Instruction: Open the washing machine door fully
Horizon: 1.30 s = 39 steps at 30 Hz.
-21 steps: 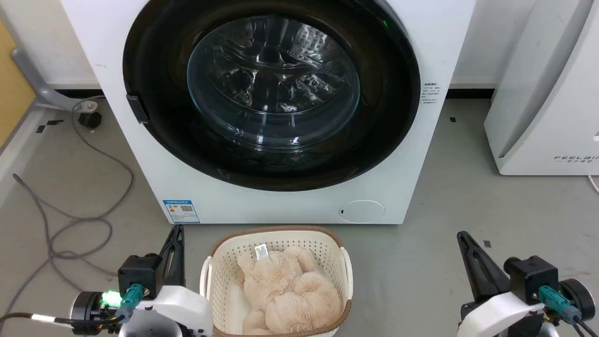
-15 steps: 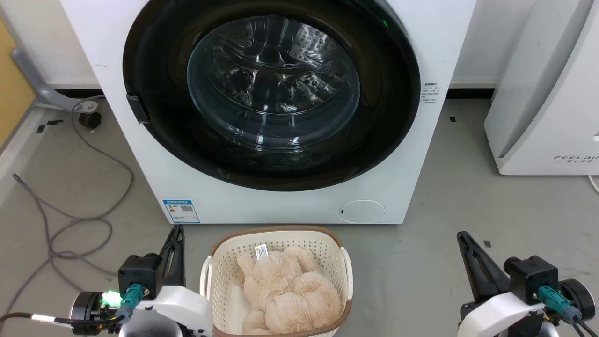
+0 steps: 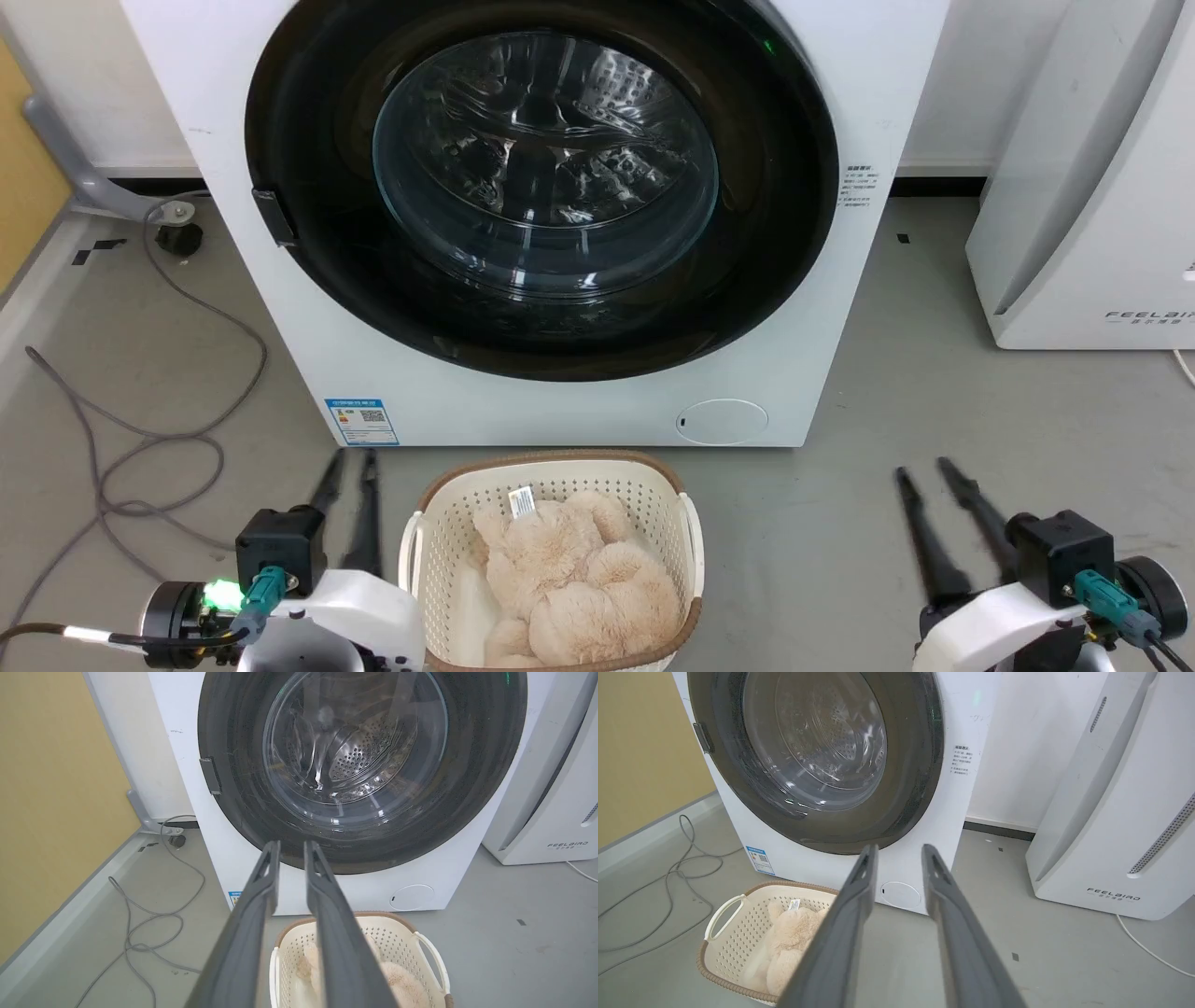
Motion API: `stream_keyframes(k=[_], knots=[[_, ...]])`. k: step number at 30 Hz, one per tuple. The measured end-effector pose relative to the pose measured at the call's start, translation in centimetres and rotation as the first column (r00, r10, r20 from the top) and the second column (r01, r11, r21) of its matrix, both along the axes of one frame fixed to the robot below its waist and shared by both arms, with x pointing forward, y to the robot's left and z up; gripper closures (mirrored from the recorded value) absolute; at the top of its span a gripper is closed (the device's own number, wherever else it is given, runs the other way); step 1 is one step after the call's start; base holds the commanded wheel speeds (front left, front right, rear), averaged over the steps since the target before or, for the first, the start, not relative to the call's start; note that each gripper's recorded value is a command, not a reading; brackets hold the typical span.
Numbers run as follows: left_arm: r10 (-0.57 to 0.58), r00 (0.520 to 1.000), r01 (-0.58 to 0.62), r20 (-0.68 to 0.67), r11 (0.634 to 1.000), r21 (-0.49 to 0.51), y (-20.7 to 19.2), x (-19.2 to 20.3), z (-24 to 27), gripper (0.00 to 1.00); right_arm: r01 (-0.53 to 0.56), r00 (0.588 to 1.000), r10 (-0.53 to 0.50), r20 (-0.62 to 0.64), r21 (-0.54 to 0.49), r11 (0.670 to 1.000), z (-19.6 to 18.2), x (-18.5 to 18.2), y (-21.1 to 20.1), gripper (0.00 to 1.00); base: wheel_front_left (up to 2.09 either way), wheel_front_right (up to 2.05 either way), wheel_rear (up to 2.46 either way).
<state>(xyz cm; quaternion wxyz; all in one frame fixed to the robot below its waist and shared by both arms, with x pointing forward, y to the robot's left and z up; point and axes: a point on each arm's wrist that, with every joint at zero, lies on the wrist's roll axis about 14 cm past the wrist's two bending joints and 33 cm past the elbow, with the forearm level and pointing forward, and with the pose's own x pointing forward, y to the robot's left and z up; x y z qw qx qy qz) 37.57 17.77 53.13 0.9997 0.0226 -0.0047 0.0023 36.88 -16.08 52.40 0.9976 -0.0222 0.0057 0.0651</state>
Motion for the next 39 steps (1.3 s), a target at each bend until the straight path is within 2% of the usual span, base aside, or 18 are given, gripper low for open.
stream_keyframes(k=[14,15,16,22,28,32,39], knots=[[0.003,1.000,-0.003,0.007,1.000,0.000,-0.2,0.1,-0.1,0.00,0.019,1.000,-0.020,0.017,0.030,0.999,0.2,0.1,-0.7,0.00,0.00,0.00,0.00],[0.004,1.000,-0.004,0.007,1.000,-0.001,-0.2,0.1,-0.2,0.00,0.021,1.000,-0.022,0.020,0.032,0.999,0.3,0.1,-0.7,0.62,0.00,0.00,0.00],[0.004,1.000,-0.004,0.010,1.000,-0.001,-0.2,0.1,-0.2,0.00,0.022,0.999,-0.023,0.024,0.035,0.999,0.4,0.1,-0.8,1.00,0.00,0.00,0.00],[0.010,1.000,-0.009,0.015,1.000,-0.007,-0.2,0.1,-0.2,0.00,0.031,0.999,-0.034,0.034,0.105,0.994,0.6,0.1,-1.1,1.00,0.00,0.00,0.00],[0.015,1.000,-0.015,0.024,1.000,-0.008,-0.2,0.2,-0.2,0.00,0.032,0.999,-0.040,0.031,0.234,0.972,0.6,0.2,-1.2,1.00,0.00,0.00,0.00],[0.022,0.999,-0.022,0.029,1.000,-0.008,-0.1,0.2,-0.1,0.00,0.029,0.998,-0.043,0.034,0.337,0.941,0.7,0.4,-1.1,1.00,0.00,0.00,0.00],[0.029,0.999,-0.029,0.038,1.000,-0.008,-0.1,0.4,-0.1,0.00,0.040,0.999,-0.038,-0.016,0.509,0.860,0.0,0.8,-1.1,1.00,0.00,0.00,0.00]])
